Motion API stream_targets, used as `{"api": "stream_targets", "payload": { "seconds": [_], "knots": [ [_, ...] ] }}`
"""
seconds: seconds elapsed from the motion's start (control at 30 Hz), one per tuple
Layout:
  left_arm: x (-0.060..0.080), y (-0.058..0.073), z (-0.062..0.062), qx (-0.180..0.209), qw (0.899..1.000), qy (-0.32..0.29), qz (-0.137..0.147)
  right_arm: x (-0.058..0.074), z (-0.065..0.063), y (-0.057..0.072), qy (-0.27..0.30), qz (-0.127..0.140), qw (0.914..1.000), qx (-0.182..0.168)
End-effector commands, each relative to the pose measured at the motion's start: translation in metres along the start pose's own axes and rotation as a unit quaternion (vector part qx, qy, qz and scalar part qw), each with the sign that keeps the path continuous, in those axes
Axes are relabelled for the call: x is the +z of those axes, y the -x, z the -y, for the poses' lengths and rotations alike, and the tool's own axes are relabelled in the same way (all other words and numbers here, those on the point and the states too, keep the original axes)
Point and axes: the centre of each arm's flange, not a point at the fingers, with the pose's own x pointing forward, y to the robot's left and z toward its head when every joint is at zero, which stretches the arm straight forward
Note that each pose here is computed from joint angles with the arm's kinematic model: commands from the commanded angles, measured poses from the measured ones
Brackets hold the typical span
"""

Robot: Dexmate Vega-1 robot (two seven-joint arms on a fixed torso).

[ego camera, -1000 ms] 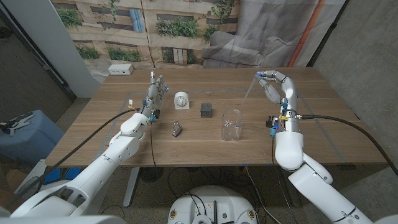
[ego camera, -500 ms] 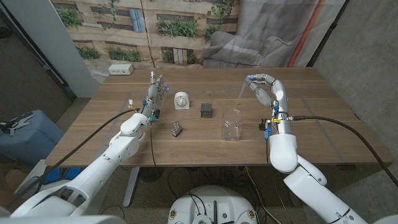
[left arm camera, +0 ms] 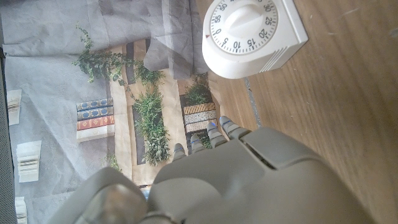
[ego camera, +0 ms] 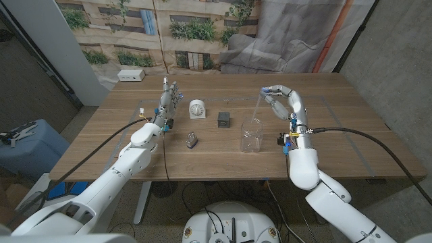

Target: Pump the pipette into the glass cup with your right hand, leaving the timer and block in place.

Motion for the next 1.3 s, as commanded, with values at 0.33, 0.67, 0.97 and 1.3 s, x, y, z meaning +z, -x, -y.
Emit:
{"api": "stream_targets", "payload": {
  "seconds": [0.33, 0.67, 0.97, 1.3],
  "knots": [
    [0.0, 0.0, 0.0, 0.0, 1.0, 0.0, 0.0, -0.021, -0.014, 0.012, 0.05, -0.002, 0.9987, 0.004],
    [0.0, 0.0, 0.0, 0.0, 1.0, 0.0, 0.0, -0.039, -0.017, 0.02, 0.053, -0.013, 0.9985, -0.005],
    [0.0, 0.0, 0.0, 0.0, 1.0, 0.0, 0.0, -0.045, -0.017, 0.027, 0.056, -0.021, 0.9982, -0.009],
    [0.0, 0.0, 0.0, 0.0, 1.0, 0.0, 0.0, -0.048, -0.021, 0.034, 0.062, -0.024, 0.9977, -0.01]
  ]
}}
